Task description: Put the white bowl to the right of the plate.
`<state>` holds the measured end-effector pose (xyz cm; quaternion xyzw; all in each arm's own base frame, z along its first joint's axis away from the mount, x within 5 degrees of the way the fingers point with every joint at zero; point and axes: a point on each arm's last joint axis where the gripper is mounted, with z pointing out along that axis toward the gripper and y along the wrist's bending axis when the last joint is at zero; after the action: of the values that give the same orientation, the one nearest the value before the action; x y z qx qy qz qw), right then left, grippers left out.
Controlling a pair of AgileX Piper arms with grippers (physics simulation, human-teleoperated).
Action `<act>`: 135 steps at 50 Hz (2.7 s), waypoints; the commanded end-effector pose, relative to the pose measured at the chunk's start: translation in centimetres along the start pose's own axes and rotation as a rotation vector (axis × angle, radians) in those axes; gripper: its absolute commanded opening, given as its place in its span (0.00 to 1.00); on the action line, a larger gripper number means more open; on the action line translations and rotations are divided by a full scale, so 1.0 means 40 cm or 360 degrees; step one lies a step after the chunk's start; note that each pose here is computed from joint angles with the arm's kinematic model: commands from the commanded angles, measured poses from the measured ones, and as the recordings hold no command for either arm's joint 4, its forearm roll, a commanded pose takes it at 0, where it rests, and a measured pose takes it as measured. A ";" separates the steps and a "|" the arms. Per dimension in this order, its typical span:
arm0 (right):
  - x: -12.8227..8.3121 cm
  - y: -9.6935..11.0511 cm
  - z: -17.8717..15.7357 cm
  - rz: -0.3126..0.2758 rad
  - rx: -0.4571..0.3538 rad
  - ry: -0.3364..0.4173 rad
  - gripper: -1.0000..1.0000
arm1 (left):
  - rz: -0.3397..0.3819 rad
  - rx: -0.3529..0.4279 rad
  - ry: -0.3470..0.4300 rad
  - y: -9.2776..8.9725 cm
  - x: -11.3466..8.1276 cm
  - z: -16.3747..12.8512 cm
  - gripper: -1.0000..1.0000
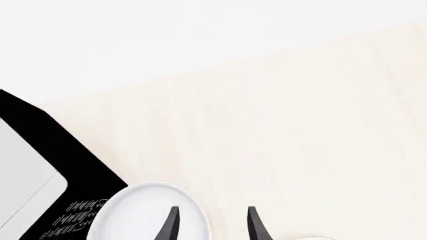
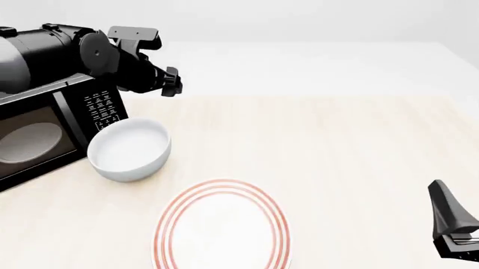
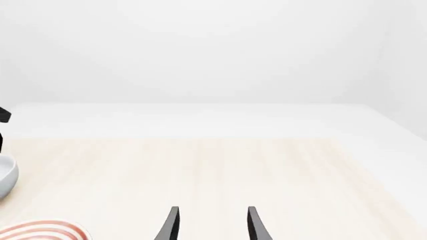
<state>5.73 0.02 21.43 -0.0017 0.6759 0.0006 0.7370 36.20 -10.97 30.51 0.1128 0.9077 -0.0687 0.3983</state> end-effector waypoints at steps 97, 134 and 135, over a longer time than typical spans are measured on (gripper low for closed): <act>0.000 0.000 0.000 0.0000 0.0000 0.0000 1.00 | -0.0205 -0.0086 0.0314 0.064 0.268 0.278 1.00; 0.000 0.000 0.000 0.0000 0.0000 0.0000 1.00 | -0.0065 -0.0040 0.0257 0.031 0.184 0.268 0.00; 0.000 0.000 0.000 0.0000 0.0000 0.0000 1.00 | -0.0028 -0.0026 0.0234 0.020 0.152 0.260 0.00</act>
<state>5.73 0.02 21.43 -0.0017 0.6759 0.0006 0.7370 38.00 -10.38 15.65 0.0687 0.9488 -0.0653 0.3013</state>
